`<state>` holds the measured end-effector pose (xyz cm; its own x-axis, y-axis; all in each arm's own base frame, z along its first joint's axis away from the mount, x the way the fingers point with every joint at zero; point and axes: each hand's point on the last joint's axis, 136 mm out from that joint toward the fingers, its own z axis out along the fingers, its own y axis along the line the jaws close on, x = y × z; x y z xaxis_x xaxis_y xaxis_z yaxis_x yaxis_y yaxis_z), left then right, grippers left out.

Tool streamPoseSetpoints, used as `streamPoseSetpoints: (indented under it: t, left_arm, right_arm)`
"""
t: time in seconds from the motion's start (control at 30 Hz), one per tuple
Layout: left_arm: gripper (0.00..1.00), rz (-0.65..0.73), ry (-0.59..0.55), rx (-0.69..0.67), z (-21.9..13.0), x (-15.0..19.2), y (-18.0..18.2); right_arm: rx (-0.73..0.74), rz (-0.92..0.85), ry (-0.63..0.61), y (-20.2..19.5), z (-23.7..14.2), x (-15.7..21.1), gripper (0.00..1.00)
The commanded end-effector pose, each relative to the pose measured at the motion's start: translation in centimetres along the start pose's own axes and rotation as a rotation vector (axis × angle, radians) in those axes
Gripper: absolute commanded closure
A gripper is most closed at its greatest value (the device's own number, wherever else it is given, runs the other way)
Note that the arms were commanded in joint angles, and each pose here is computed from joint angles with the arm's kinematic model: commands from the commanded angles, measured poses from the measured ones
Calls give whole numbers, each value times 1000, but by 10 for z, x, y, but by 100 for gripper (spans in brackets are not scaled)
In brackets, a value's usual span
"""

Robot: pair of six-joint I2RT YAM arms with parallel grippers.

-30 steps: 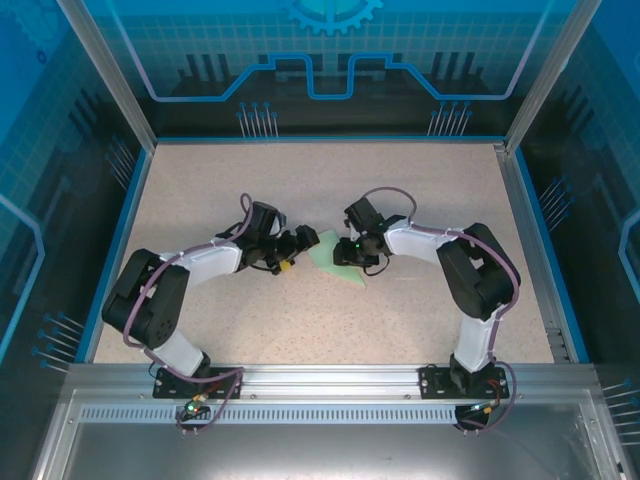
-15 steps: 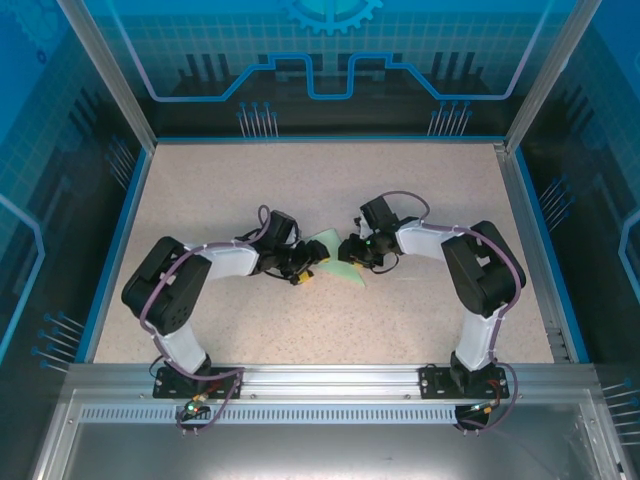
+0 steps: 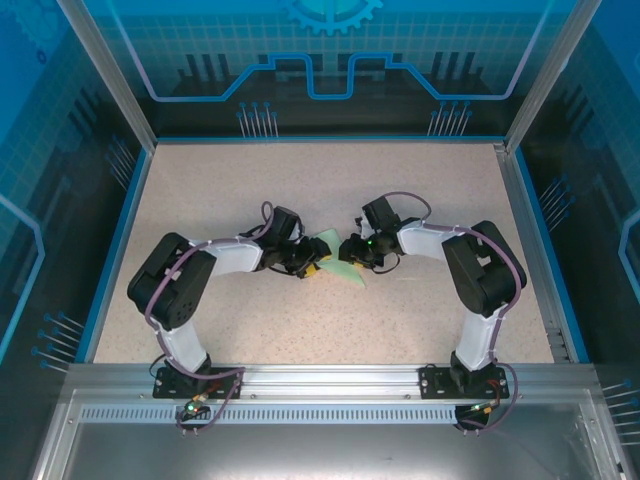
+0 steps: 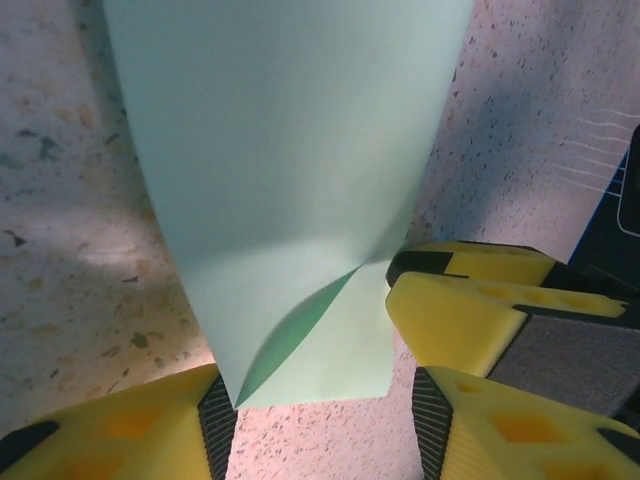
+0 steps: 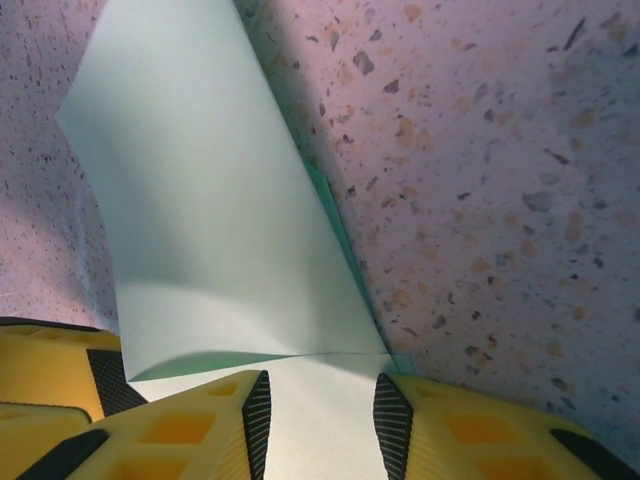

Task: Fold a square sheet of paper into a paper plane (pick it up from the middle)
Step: Fold the wing for the fifth time at the center of the table.

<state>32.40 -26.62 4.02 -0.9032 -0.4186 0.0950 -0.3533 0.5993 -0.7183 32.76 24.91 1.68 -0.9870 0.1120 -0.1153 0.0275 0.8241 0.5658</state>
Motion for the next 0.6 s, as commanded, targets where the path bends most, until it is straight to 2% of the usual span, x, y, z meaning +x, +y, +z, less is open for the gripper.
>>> streamPoseSetpoints:
  t: [0.0, 0.13, 0.37, 0.47, 0.57]
  left_arm:
    - [44, -11, 33, -4, 4, 4, -3]
    - [44, -16, 34, -2, 6, 3, -3]
    - [69, 3, 37, 40, 6, 2, -15]
    - [80, 11, 40, 34, 5, 4, -15]
    - [87, 17, 39, 27, 4, 4, -15]
  right_arm:
    - [114, 75, 56, -41, 13, 19, 62]
    - [119, 75, 56, -42, 13, 19, 63]
    - [86, 36, 48, -37, 13, 17, 63]
    - [28, -39, -15, -24, 5, 7, 62]
    - [4, -117, -93, -11, -8, -10, 59]
